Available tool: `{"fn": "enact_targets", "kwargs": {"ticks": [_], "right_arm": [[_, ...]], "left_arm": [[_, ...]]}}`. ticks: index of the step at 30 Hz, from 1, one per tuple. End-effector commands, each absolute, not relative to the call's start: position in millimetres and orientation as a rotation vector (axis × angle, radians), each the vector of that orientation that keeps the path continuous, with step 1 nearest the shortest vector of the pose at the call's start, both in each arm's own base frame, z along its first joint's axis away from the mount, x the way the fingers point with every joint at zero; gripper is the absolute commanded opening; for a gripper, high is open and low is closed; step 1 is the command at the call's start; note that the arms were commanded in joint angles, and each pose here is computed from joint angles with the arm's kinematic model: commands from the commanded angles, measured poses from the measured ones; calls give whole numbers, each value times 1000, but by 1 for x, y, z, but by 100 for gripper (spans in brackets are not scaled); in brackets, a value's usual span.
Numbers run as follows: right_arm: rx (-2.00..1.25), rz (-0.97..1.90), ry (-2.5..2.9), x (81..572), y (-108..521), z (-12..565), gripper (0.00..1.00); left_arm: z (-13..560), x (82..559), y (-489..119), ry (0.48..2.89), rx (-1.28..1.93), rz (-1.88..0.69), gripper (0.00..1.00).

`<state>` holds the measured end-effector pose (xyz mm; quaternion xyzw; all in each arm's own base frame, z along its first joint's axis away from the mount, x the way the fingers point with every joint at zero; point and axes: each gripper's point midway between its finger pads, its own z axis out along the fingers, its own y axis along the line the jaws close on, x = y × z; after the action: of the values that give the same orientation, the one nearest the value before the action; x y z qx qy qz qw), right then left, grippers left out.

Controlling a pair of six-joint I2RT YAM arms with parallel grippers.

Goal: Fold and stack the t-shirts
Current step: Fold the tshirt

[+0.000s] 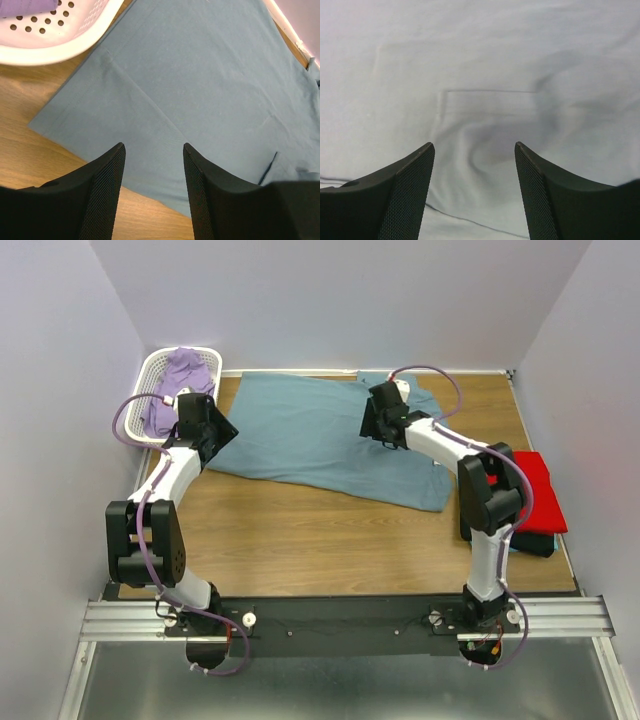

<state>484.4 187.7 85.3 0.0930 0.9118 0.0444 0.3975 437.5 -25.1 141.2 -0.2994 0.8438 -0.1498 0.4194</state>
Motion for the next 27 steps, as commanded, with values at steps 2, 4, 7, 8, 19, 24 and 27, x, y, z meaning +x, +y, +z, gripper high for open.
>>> {"fn": "enact_targets", "kwargs": {"ticks": [2,4,7,8,19,24,27], "right_arm": [[252,47,2353,497,195,48,71],[255,45,2337,506,199,50,69],[259,35,2324,516,203,47,64],[259,31,2317,519,204,47,64],[231,-5,2309,522,221,36,62],[207,-33,2316,521,227,25,59],[197,-53,2322,521,229,18,53]], "left_arm": [[151,436,-23,2116,-702,-357,58],[153,434,-22,2125,-691,-348,58],[158,434,-23,2119,-668,-346,58],[159,434,-22,2117,-665,-343,58],[150,433,-23,2144,-651,-336,58],[146,433,-24,2154,-651,-338,58],[144,434,-24,2156,-650,-341,58]]}}
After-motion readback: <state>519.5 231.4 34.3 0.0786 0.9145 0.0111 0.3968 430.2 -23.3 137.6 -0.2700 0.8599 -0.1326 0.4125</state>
